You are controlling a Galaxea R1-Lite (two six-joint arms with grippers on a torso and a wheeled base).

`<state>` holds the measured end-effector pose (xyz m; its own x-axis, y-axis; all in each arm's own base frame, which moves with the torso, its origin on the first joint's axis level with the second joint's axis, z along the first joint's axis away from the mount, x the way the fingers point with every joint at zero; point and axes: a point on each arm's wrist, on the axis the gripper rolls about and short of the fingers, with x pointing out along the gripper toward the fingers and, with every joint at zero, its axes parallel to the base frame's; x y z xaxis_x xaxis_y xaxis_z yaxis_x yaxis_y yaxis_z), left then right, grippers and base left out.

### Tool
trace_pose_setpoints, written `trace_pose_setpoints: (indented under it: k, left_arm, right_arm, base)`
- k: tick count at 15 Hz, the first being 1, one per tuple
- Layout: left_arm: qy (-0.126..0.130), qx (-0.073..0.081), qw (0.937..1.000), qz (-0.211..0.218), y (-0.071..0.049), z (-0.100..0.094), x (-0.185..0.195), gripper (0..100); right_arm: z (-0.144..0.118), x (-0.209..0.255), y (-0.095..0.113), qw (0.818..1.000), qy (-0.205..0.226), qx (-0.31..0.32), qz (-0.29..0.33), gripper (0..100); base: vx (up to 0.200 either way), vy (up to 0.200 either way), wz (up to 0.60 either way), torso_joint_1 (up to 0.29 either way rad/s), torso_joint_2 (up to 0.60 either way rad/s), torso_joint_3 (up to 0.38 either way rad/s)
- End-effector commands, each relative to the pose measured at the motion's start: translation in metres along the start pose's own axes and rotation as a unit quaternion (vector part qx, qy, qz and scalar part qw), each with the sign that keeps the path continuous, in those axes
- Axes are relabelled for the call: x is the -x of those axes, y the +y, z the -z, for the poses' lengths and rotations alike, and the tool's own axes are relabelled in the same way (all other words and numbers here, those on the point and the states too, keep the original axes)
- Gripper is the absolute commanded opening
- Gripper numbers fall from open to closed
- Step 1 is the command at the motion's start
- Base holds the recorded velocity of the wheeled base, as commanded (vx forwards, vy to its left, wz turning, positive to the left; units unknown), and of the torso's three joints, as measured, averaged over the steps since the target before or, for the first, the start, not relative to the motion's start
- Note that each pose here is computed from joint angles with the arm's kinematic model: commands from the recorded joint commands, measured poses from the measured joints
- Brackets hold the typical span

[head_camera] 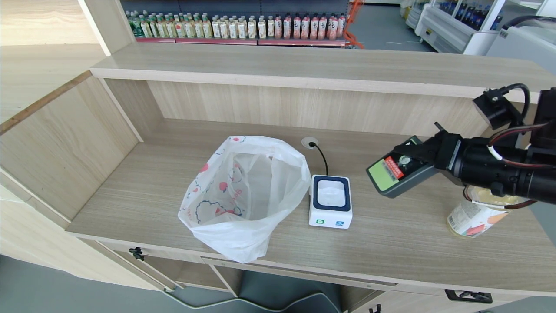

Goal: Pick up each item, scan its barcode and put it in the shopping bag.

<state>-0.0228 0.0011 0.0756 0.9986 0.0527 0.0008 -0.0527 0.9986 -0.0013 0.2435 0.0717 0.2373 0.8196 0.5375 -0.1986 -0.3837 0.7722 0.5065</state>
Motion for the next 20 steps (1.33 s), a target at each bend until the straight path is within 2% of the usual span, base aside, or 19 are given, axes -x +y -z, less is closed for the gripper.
trace_pose_setpoints:
  k: [1, 8, 12, 17, 20]
  left_arm:
    - [0.000, 0.000, 1.0000, 0.000, 0.000, 0.000, 0.000, 100]
    - [0.000, 0.000, 1.0000, 0.000, 0.000, 0.000, 0.000, 100]
    - [0.000, 0.000, 1.0000, 0.000, 0.000, 0.000, 0.000, 100]
    - [0.000, 0.000, 1.0000, 0.000, 0.000, 0.000, 0.000, 100]
    - [0.000, 0.000, 1.0000, 0.000, 0.000, 0.000, 0.000, 100]
  right_arm:
    - [0.012, -0.025, 0.000, 0.999, 0.033, -0.004, -0.008, 0]
    - [0.025, -0.061, 0.001, 0.998, 0.048, 0.002, -0.029, 0]
    - [0.024, -0.086, -0.003, 0.998, 0.047, 0.003, -0.032, 0]
    - [0.039, -0.113, -0.016, 0.998, 0.057, 0.002, -0.034, 0]
    - [0.041, -0.122, -0.014, 0.997, 0.059, 0.004, -0.040, 0]
  base:
    - [0.000, 0.000, 0.00, 0.000, 0.00, 0.000]
    - [0.000, 0.000, 0.00, 0.000, 0.00, 0.000]
    - [0.000, 0.000, 0.00, 0.000, 0.00, 0.000]
    - [0.000, 0.000, 0.00, 0.000, 0.00, 0.000]
    - [0.000, 0.000, 0.00, 0.000, 0.00, 0.000]
